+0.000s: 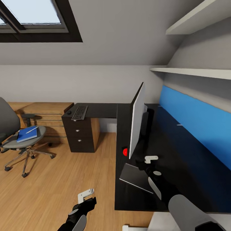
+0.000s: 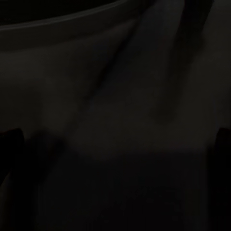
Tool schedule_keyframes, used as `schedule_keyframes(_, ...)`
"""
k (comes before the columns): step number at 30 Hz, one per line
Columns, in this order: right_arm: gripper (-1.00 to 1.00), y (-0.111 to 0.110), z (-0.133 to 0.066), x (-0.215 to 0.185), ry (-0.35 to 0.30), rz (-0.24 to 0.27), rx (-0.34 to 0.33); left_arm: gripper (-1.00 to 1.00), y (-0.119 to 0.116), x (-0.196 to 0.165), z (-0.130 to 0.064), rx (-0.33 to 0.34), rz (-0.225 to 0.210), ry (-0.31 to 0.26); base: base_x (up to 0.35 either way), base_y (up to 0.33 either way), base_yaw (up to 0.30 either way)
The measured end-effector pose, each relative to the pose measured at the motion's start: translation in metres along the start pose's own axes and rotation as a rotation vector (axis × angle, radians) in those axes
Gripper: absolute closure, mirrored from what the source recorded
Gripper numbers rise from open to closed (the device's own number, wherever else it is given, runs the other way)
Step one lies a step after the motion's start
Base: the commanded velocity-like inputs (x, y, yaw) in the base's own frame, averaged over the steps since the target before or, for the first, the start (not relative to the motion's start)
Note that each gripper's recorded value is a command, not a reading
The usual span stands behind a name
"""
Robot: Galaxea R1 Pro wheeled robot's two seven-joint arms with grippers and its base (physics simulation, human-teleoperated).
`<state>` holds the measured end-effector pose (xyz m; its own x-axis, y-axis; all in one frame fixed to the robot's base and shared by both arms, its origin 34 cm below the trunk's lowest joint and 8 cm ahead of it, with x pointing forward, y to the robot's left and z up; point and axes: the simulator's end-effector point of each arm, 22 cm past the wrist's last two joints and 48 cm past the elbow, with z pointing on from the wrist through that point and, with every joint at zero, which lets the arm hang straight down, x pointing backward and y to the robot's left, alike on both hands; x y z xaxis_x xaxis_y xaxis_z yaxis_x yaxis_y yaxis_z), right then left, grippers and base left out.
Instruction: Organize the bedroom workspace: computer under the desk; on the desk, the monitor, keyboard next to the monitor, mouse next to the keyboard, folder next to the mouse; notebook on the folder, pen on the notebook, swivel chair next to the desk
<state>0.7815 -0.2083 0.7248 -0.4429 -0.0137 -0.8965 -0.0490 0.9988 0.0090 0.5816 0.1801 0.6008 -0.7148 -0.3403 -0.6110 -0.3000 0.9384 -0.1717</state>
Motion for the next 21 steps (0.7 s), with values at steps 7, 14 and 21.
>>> schedule_keyframes(7, -1.0, 0.001, 0.002, -0.0008, -0.012, -0.001, -0.002, -1.0, 0.0008, 0.0037, 0.0039, 0.0, 0.001, 0.0, 0.0, 0.0, 0.0)
schedule_keyframes(14, -1.0, 0.0012, 0.002, -0.0008, -0.012, -0.002, -0.003, -1.0, 0.0009, 0.0038, 0.0039, 0.0, 0.0, 0.0, 0.0, 0.0, 0.0)
schedule_keyframes(21, -1.0, 0.0011, 0.002, -0.0008, -0.013, -0.002, -0.003, -1.0, -0.0015, 0.0061, 0.0039, 0.007, 0.004, 0.004, -0.003, 0.0, 0.0)
